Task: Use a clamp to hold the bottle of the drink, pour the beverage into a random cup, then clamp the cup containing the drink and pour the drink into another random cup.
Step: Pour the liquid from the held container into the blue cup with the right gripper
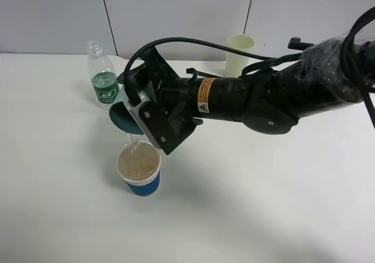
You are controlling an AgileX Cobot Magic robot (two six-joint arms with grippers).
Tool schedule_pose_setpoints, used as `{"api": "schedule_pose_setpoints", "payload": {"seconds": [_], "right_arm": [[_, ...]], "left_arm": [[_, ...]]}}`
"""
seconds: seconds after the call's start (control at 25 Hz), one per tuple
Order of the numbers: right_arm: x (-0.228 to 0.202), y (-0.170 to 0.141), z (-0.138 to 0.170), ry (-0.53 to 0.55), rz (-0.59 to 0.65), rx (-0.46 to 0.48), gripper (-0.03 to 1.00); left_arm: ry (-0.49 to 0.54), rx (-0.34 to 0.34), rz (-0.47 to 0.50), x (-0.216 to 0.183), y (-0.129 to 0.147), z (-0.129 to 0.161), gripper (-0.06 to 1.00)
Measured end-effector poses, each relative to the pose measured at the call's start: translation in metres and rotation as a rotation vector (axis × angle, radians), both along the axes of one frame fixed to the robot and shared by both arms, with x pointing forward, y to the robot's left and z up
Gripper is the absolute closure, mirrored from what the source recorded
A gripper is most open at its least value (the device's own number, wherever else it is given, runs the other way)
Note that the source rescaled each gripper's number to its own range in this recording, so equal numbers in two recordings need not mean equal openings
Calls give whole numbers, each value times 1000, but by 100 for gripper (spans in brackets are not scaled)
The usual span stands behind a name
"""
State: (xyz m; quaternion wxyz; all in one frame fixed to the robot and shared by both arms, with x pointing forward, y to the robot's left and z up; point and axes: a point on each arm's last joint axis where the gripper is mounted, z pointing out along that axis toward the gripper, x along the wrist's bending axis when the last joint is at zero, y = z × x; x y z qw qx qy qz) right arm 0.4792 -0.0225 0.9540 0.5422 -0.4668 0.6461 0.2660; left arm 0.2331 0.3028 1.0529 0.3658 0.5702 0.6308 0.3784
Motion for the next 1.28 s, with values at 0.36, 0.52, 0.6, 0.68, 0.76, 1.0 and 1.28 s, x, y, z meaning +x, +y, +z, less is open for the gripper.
{"api": "schedule_pose_setpoints", "payload": {"seconds": [0.36, 0.52, 0.6, 0.68, 0.76, 1.0, 1.28], "right_arm": [[-1, 1, 4, -162, 56, -40, 97], [-2, 3, 9, -233, 80, -11, 97], [-2, 4, 10, -261, 88, -3, 97], [-2, 4, 10, -280, 93, -12, 97], [-2, 4, 10, -295, 97, -19, 97], [-2, 4, 10, -379, 124, -64, 97], [-6, 7, 10, -444, 162, -96, 97]], "left_arm": [[0, 0, 0, 0, 0, 0, -5], [0, 0, 0, 0, 0, 0, -5], [0, 0, 0, 0, 0, 0, -5], [0, 0, 0, 0, 0, 0, -5], [0, 0, 0, 0, 0, 0, -5], [0, 0, 0, 0, 0, 0, -5], [0, 0, 0, 0, 0, 0, -5]]}}
